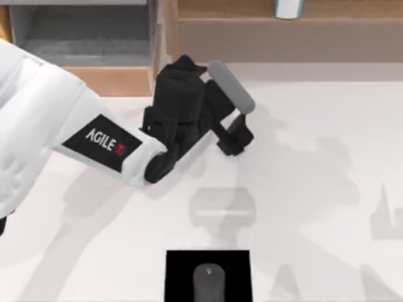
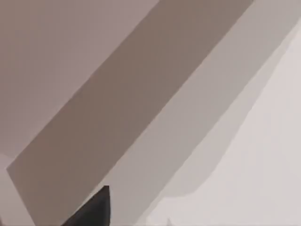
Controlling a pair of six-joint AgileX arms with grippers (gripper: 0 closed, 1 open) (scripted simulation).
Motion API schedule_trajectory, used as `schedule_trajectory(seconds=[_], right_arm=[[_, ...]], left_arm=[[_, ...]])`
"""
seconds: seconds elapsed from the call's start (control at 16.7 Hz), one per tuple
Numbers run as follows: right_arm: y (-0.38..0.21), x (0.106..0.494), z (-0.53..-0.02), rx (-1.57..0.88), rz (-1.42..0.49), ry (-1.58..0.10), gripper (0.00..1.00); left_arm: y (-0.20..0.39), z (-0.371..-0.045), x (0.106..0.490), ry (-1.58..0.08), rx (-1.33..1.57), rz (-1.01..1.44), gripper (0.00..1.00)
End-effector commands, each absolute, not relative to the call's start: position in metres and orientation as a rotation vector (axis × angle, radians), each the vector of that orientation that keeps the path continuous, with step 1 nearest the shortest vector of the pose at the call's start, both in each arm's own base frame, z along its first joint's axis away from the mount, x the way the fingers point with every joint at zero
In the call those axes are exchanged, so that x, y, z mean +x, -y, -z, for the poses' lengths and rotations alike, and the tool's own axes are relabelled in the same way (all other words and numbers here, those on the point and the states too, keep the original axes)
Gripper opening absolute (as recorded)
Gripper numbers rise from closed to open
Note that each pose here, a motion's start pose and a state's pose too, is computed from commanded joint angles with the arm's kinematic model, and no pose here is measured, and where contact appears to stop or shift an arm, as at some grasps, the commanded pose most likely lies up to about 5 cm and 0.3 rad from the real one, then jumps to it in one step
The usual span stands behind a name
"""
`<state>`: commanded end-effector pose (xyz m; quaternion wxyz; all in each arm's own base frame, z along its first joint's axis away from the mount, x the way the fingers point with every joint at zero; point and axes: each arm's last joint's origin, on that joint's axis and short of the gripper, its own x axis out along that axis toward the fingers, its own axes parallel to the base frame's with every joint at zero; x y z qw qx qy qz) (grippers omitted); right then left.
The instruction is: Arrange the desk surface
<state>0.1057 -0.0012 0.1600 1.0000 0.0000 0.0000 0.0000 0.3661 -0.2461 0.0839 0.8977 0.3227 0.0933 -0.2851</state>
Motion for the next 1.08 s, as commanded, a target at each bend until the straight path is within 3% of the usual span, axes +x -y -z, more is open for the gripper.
schedule_trajectory(seconds=[0.24, 0.48, 0.78, 1.08], right_arm=[[0.001, 0.106, -0.16, 0.0, 0.0, 0.0, 1.0], [0.001, 0.106, -0.16, 0.0, 0.0, 0.0, 1.0], [0.001, 0.106, -0.16, 0.0, 0.0, 0.0, 1.0], [0.001, 0.106, -0.16, 0.0, 0.0, 0.0, 1.0]], left_arm=[[0.344, -0.114, 0.367, -0.162, 0.425, 0.451, 1.0], [0.4, -0.163, 0.38, -0.069, 0.175, 0.253, 1.0], [0.411, -0.2, 0.401, 0.004, 0.003, 0.046, 1.0], [0.409, -0.204, 0.406, 0.011, -0.013, 0.017, 1.0]])
